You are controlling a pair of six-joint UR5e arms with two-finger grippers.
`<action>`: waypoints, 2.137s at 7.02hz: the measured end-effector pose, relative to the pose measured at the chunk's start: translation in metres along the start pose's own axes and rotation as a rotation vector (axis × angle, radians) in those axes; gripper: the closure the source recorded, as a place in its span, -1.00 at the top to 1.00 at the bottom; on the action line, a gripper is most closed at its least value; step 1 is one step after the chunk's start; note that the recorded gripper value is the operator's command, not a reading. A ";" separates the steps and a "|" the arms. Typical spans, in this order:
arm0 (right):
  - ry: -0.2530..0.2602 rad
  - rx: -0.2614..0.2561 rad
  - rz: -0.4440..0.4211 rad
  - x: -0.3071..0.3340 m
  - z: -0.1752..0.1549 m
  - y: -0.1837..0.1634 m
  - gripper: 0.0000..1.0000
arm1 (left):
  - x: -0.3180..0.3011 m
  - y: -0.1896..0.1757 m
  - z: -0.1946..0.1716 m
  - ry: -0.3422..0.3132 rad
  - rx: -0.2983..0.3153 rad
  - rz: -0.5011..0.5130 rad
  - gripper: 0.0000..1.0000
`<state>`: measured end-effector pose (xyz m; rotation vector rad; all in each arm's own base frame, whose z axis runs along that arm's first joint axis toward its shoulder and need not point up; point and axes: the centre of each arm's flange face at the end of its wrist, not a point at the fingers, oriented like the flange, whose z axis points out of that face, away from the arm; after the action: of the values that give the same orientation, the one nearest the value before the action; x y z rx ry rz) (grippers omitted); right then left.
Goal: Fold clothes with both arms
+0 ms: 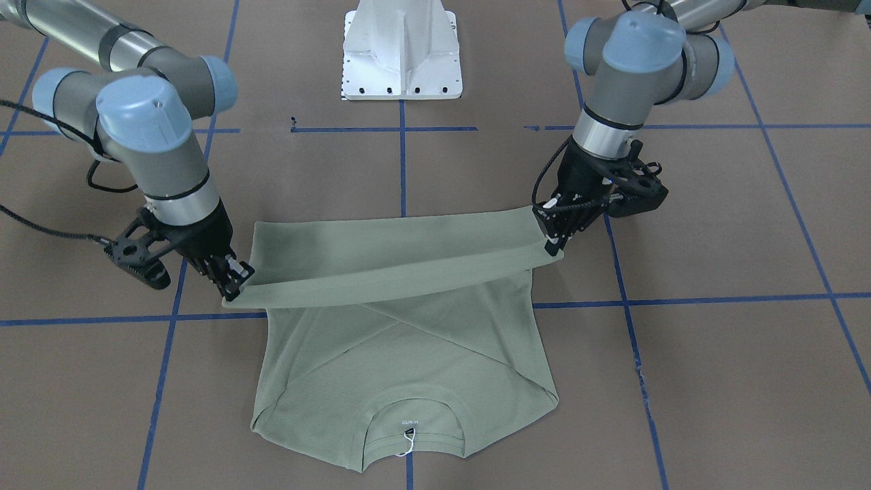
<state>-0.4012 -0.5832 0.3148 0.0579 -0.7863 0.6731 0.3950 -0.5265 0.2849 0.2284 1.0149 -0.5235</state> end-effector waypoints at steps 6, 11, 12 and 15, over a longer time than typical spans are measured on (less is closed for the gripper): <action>0.080 0.019 -0.007 -0.052 0.081 -0.048 -0.56 | -0.006 -0.055 0.120 0.022 0.108 -0.006 -1.00; 0.049 0.026 -0.045 -0.057 0.073 -0.046 1.00 | -0.007 -0.079 0.114 0.051 0.155 -0.020 0.31; -0.013 0.030 -0.057 -0.042 0.062 -0.041 1.00 | -0.011 -0.091 0.110 0.062 0.166 -0.024 0.30; -0.129 0.026 -0.108 0.061 0.049 0.070 0.86 | -0.025 -0.103 0.103 0.076 0.127 -0.031 0.30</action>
<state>-0.4417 -0.5094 0.3774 0.1682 -0.8923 0.5811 0.4084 -0.6493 0.3655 0.3486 1.0612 -0.6119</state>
